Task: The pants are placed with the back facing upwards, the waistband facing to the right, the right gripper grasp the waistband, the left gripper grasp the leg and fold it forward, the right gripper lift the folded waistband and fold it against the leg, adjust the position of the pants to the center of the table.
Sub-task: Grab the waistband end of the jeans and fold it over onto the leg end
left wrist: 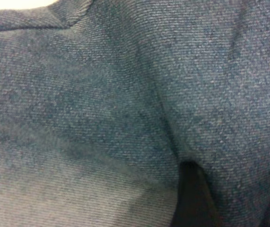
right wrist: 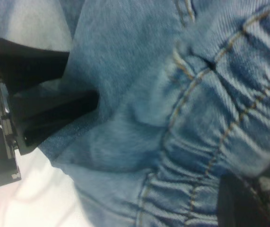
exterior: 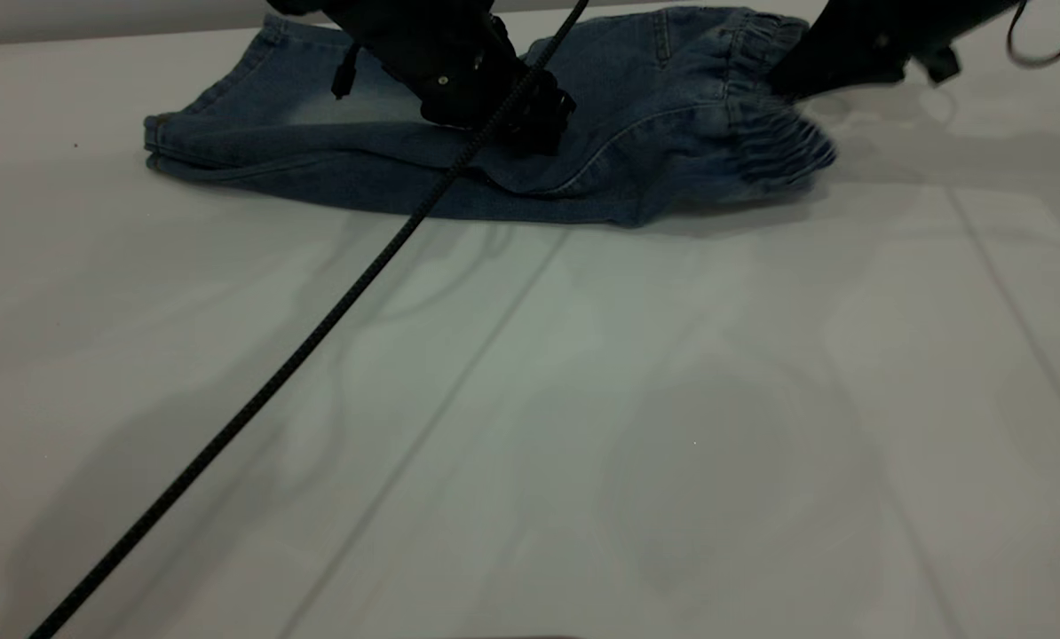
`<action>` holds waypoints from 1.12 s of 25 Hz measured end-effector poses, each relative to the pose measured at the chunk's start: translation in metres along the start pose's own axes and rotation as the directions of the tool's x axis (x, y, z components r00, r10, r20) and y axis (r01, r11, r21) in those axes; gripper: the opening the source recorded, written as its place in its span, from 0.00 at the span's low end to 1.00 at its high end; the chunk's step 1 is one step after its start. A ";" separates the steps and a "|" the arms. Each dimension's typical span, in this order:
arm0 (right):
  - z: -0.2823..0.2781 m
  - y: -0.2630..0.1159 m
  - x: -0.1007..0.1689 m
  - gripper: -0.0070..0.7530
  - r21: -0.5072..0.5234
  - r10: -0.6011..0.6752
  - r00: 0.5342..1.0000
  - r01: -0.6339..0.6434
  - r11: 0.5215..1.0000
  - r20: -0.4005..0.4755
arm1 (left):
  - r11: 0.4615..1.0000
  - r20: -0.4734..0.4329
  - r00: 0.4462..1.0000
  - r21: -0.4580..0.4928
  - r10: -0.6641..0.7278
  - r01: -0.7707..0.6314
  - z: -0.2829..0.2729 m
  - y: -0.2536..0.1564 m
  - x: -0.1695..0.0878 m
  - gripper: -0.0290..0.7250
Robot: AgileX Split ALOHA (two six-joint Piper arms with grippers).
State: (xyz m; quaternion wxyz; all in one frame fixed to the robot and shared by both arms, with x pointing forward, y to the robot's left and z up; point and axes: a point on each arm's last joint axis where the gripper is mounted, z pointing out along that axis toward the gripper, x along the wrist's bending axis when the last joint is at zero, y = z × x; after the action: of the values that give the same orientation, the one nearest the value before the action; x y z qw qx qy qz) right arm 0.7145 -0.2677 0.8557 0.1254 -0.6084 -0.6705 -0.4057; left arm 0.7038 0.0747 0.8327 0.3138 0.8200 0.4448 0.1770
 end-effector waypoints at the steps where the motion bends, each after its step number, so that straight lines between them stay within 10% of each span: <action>1: -0.005 0.006 0.005 0.03 0.000 -0.018 1.000 0.018 1.000 0.010 | 1.000 0.006 1.000 0.002 0.003 -0.003 -0.001 0.002 0.000 0.59; 12: -0.033 0.025 0.028 0.09 0.063 -0.049 0.998 0.046 0.997 0.041 | 0.991 0.052 0.993 0.074 0.105 -0.109 -0.015 0.018 -0.001 0.59; 22: -0.034 0.013 0.020 0.74 0.186 0.051 0.989 -0.077 0.980 0.138 | 0.987 0.077 0.993 0.125 0.087 -0.097 -0.016 0.013 0.000 0.59; 28: -0.027 0.002 0.008 0.82 0.248 0.085 0.980 -0.129 0.960 0.181 | 0.985 0.087 0.993 0.142 0.086 -0.098 -0.016 0.011 0.000 0.59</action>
State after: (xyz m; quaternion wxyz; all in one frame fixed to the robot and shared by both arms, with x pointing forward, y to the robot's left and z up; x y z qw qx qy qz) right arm 0.7061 -0.2810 0.8786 0.1681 -0.6544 -0.6919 -0.2544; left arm 0.7014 0.0757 0.8525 0.2620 0.8669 0.4052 0.1251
